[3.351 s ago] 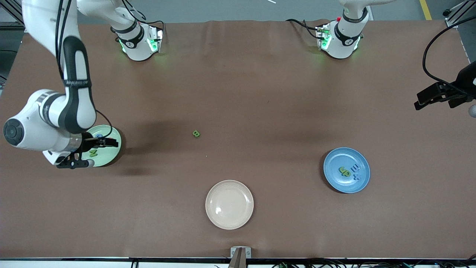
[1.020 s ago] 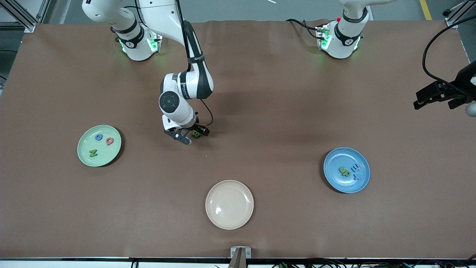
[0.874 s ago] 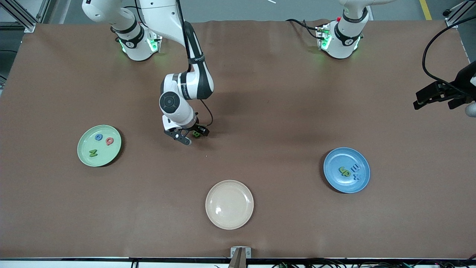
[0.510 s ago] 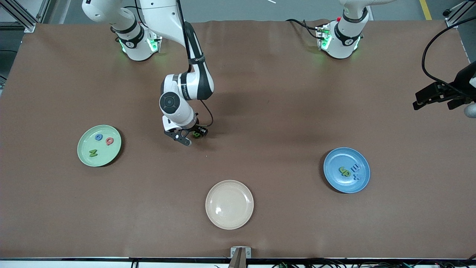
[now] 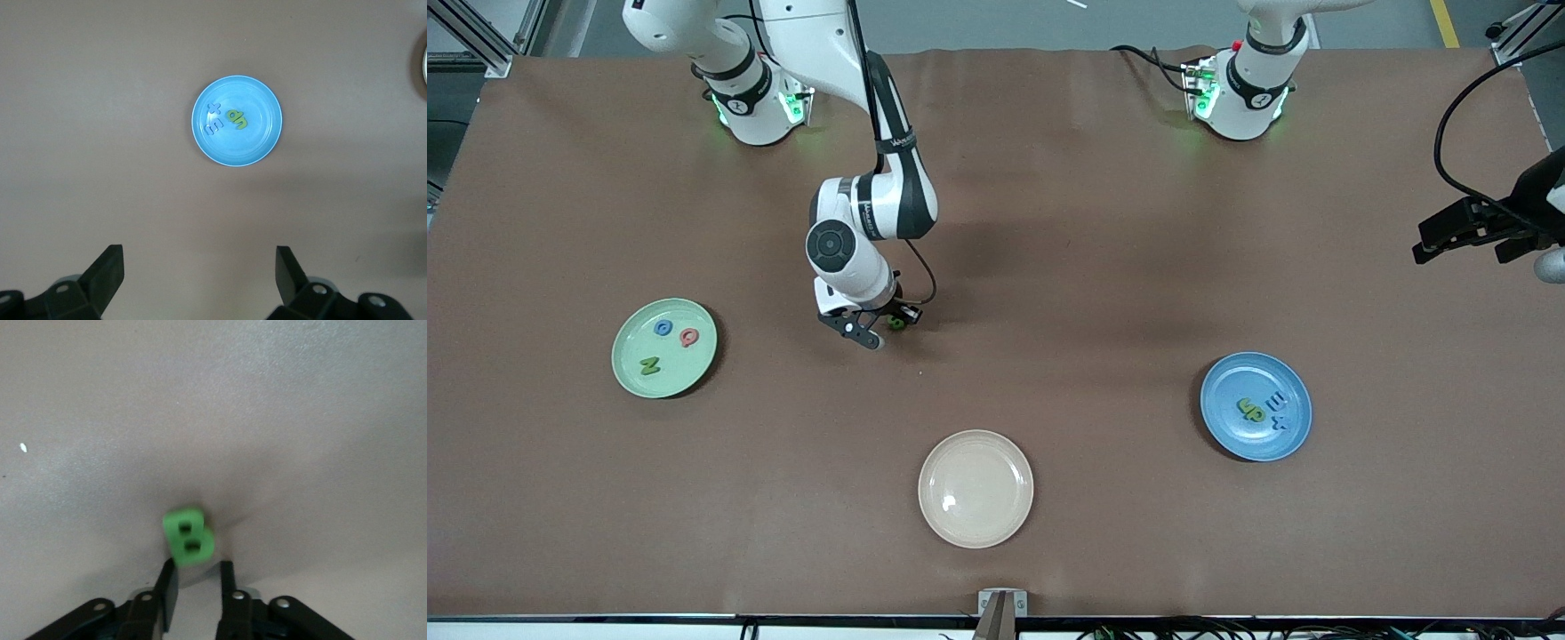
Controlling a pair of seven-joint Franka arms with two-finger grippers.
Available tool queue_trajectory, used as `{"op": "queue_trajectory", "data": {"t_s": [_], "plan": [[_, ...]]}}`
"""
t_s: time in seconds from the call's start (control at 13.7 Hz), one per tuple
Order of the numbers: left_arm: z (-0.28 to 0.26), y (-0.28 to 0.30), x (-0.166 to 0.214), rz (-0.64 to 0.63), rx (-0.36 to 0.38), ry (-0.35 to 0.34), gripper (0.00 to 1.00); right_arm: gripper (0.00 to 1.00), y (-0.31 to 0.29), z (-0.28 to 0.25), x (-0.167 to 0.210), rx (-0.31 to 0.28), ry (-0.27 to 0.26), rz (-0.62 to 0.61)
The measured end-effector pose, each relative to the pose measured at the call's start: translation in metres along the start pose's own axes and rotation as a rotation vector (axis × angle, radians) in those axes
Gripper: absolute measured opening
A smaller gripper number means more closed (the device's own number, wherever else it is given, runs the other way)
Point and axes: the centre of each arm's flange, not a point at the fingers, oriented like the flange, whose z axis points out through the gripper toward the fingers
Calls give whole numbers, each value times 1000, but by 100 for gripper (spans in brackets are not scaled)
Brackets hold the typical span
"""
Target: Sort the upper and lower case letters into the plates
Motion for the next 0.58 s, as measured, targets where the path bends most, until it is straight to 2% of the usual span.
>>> {"op": "queue_trajectory", "data": {"t_s": [0.07, 0.22, 0.58], "plan": [[0, 0, 0, 0, 0, 0, 100, 22, 0, 0, 0, 0, 0, 1], [0, 0, 0, 0, 0, 0, 100, 19, 0, 0, 0, 0, 0, 1], [0, 0, 0, 0, 0, 0, 100, 18, 0, 0, 0, 0, 1, 1]]}}
